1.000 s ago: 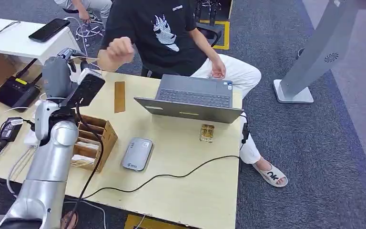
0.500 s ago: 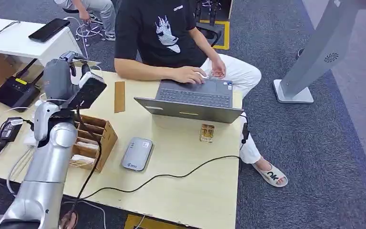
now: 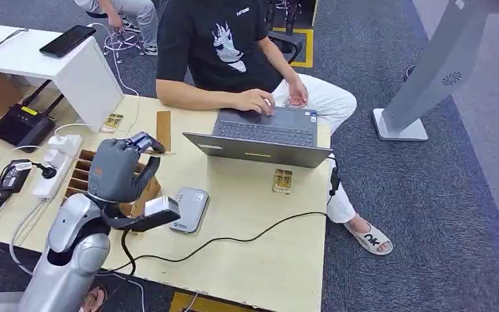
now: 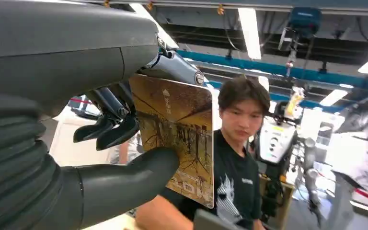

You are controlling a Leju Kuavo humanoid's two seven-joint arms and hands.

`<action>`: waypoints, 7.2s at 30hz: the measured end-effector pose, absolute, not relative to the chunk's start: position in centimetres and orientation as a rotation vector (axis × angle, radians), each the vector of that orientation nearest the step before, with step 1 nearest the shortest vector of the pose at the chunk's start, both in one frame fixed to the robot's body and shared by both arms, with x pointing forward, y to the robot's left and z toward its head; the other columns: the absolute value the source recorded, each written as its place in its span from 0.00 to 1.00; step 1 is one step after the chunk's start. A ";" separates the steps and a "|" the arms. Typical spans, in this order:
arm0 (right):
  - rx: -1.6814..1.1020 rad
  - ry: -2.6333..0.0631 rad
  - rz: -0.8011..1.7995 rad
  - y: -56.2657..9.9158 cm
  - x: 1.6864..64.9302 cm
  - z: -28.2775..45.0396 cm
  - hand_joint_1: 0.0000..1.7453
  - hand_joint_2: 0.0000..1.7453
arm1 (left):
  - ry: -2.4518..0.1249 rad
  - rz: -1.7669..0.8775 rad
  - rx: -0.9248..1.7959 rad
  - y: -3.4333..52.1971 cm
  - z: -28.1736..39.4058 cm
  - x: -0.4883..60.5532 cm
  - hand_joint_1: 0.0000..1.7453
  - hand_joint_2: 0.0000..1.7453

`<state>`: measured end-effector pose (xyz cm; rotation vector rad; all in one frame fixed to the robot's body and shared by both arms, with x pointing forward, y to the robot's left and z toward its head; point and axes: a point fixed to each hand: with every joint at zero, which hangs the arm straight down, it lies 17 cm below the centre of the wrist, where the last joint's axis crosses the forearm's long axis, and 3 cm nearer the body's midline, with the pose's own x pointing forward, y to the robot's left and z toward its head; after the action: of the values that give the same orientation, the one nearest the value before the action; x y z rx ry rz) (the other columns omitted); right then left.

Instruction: Pass the card to the sensor for recognition and then transmit it.

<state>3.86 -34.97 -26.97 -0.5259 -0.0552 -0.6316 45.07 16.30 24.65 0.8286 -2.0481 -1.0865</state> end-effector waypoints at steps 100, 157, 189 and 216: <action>-0.526 -0.070 -0.402 -35.2 5.3 -26.9 0.00 1.00 | -1.617 -1.033 0.739 17.7 8.4 51.0 1.00 1.00; -0.514 -0.082 -0.342 -35.1 5.8 -26.9 0.00 1.00 | -1.409 -1.173 0.612 17.9 1.0 49.3 1.00 1.00; -0.550 -0.125 -0.384 -35.8 6.0 -26.6 0.00 1.00 | -1.887 -0.792 1.194 33.9 34.2 56.0 1.00 1.00; -0.533 -0.089 -0.385 -35.5 5.9 -26.8 0.00 1.00 | -2.036 -0.622 1.217 30.6 38.0 55.4 0.00 1.00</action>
<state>5.91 -35.48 -26.77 -0.5330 -0.0885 -0.3850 55.40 30.57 38.03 1.2173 -2.0360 -0.6222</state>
